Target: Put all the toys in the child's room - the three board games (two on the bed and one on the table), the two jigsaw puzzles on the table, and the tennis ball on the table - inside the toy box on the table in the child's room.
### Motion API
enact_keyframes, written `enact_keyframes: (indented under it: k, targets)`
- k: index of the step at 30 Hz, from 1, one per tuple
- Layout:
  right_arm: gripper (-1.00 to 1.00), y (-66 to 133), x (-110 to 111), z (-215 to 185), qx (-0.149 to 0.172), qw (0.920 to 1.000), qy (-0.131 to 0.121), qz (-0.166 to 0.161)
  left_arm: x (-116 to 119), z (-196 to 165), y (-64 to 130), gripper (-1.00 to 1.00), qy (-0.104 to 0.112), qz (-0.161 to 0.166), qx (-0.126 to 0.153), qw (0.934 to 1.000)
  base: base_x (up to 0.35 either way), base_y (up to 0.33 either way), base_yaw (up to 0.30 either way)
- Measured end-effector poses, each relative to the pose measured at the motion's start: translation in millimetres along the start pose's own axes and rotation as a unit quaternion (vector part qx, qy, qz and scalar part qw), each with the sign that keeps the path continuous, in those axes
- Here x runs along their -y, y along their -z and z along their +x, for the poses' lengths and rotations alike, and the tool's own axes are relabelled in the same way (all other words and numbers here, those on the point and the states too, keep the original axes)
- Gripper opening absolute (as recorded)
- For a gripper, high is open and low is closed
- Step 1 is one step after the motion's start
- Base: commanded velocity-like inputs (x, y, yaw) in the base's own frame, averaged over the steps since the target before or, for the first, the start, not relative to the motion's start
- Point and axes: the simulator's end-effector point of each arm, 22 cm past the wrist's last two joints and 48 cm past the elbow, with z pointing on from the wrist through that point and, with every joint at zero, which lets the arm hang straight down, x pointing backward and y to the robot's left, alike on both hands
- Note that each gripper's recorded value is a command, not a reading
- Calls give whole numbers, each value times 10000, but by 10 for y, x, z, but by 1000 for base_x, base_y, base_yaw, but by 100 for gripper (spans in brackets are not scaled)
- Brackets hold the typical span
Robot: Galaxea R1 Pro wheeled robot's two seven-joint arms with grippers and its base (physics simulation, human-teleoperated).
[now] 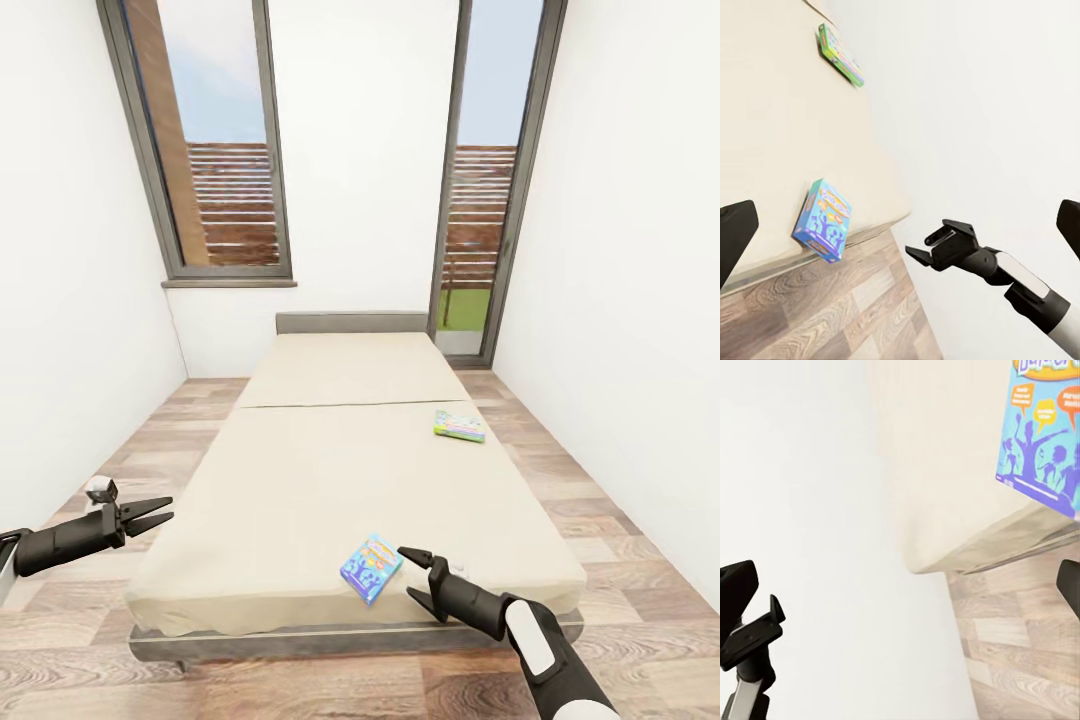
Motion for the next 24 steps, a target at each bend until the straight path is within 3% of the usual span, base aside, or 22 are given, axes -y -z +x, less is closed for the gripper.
enact_keyframes:
  k: [24]
  targets:
    - [100,-84,354,9,78,9998,-103,-130,-324,266,-25,100,11,4,3,10000,0,0,0]
